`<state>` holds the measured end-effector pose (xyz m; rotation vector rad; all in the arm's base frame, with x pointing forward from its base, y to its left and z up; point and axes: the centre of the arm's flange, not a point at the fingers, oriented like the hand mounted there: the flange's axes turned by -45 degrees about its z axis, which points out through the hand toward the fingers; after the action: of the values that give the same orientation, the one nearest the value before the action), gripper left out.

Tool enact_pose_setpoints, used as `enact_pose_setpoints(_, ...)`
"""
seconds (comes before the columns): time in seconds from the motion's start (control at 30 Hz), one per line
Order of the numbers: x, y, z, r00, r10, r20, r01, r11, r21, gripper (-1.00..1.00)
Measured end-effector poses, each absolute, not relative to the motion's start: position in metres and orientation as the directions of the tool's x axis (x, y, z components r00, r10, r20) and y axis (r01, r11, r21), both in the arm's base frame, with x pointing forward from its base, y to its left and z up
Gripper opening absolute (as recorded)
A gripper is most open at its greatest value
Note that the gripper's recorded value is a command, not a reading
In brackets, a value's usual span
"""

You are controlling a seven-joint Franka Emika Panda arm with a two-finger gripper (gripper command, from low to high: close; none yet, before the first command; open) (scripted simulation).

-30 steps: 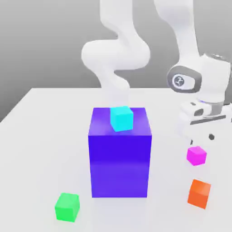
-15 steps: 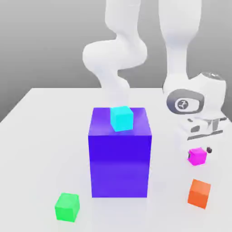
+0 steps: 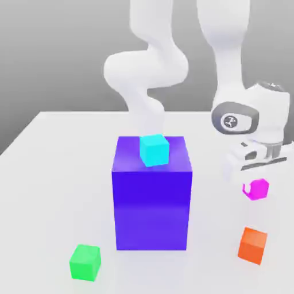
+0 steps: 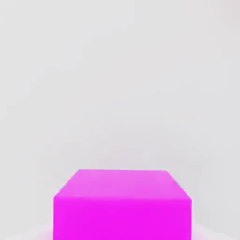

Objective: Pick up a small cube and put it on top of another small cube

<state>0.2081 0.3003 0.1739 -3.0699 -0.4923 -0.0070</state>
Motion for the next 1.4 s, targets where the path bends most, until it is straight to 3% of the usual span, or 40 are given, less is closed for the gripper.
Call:
enact_pose_setpoints(0.3,0.209,0.302,0.198,0.939,0.343,0.019,0.343,-0.939,-0.016,-1.0)
enact_pose_setpoints(0.6,0.333,0.256,0.241,0.995,0.043,0.093,0.036,-0.997,0.073,-1.0)
enact_pose_setpoints(0.87,0.405,0.189,0.282,0.961,-0.244,0.126,-0.257,-0.962,0.096,-1.0)
enact_pose_setpoints(1.13,0.444,0.097,0.3,0.826,-0.552,0.113,-0.561,-0.823,0.085,-1.0)
enact_pose_setpoints(1.4,0.462,0.005,0.299,0.621,-0.78,0.083,-0.784,-0.621,0.028,-1.0)
